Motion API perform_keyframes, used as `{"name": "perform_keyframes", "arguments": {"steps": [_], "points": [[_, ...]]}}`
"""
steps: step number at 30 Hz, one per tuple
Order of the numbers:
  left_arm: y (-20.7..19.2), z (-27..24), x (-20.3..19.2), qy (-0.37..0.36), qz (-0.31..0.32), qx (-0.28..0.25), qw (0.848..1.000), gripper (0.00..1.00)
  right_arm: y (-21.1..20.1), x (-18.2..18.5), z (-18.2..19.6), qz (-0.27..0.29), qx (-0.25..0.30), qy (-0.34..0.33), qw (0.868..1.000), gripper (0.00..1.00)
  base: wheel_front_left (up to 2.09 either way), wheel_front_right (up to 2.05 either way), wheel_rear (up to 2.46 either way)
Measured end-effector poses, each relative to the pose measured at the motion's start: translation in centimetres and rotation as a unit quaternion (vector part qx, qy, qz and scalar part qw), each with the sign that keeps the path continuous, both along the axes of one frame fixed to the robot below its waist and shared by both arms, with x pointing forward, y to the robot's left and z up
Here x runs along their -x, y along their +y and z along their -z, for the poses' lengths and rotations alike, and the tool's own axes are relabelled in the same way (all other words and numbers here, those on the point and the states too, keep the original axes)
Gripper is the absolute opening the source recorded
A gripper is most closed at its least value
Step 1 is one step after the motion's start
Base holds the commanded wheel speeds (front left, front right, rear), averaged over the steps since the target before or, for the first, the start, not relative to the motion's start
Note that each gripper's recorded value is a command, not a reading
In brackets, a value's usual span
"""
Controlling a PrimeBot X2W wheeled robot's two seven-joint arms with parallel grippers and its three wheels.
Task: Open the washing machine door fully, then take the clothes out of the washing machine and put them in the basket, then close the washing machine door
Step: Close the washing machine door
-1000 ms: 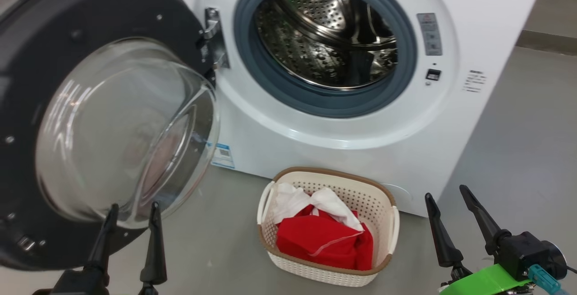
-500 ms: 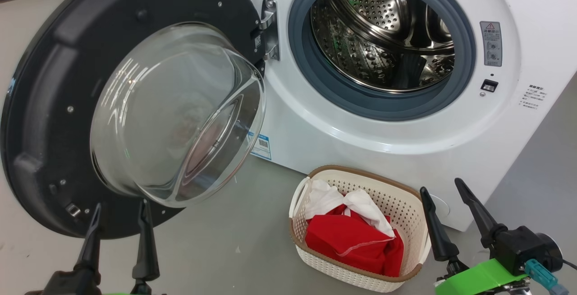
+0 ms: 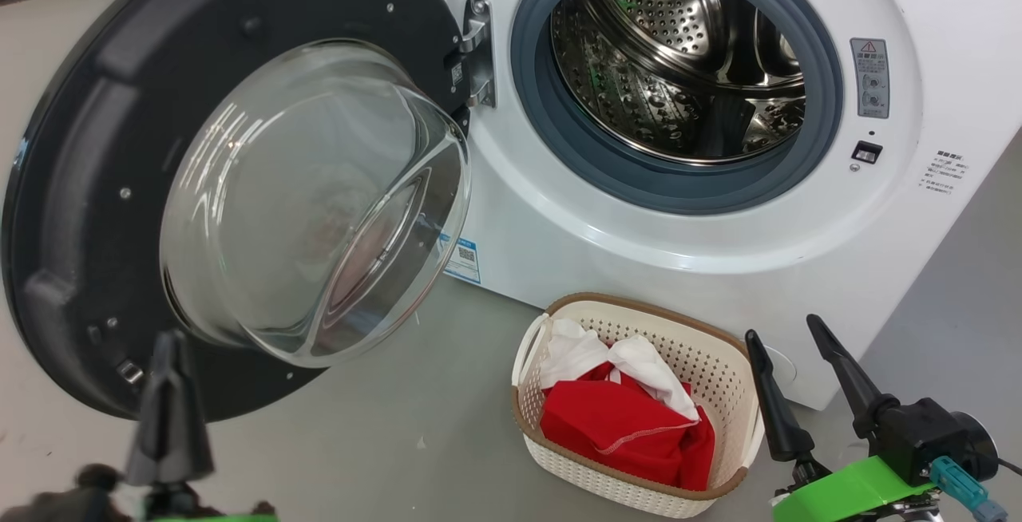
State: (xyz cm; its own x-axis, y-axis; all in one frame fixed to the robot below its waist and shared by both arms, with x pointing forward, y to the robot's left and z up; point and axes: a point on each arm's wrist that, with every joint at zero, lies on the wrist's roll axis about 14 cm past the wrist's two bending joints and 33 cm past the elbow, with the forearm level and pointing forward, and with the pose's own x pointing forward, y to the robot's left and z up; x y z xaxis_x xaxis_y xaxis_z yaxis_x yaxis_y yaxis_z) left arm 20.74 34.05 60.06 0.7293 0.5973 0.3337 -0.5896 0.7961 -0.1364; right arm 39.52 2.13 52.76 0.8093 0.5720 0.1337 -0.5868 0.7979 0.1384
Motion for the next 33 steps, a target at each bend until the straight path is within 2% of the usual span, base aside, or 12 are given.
{"name": "perform_keyframes", "arguments": {"steps": [5,12,16,21,26,29,33], "points": [[2.5,-4.2,1.1,-0.081,-0.033,-0.004,0.996,0.00,-0.1,0.0,0.0,0.001,0.001,0.001,1.000,1.00,0.00,0.00,0.00],[6.0,-10.7,2.2,-0.228,-0.040,0.020,0.973,0.00,-0.3,0.0,0.1,0.004,0.007,0.003,1.000,1.00,0.00,0.00,0.00],[9.0,-11.4,2.2,-0.283,-0.036,0.081,0.955,0.00,-0.5,0.1,0.0,0.005,0.009,0.003,1.000,1.00,0.00,0.00,0.00],[13.0,-11.7,1.5,-0.319,-0.031,0.163,0.933,0.00,-0.7,0.2,0.0,0.008,0.010,0.002,1.000,1.00,0.00,0.00,0.00],[16.1,-10.6,-0.1,-0.312,-0.015,0.262,0.913,0.00,-0.9,0.4,-0.3,0.010,0.010,-0.002,1.000,1.00,0.00,0.00,0.00],[17.5,-9.5,-1.2,-0.274,-0.011,0.307,0.911,0.00,-1.0,0.5,-0.5,0.012,0.010,-0.004,1.000,1.00,0.00,0.00,0.00],[17.7,-6.2,-3.3,-0.211,0.020,0.407,0.889,0.00,-1.2,0.6,-0.7,0.014,0.009,-0.007,1.000,1.00,0.00,0.00,0.00]]}}
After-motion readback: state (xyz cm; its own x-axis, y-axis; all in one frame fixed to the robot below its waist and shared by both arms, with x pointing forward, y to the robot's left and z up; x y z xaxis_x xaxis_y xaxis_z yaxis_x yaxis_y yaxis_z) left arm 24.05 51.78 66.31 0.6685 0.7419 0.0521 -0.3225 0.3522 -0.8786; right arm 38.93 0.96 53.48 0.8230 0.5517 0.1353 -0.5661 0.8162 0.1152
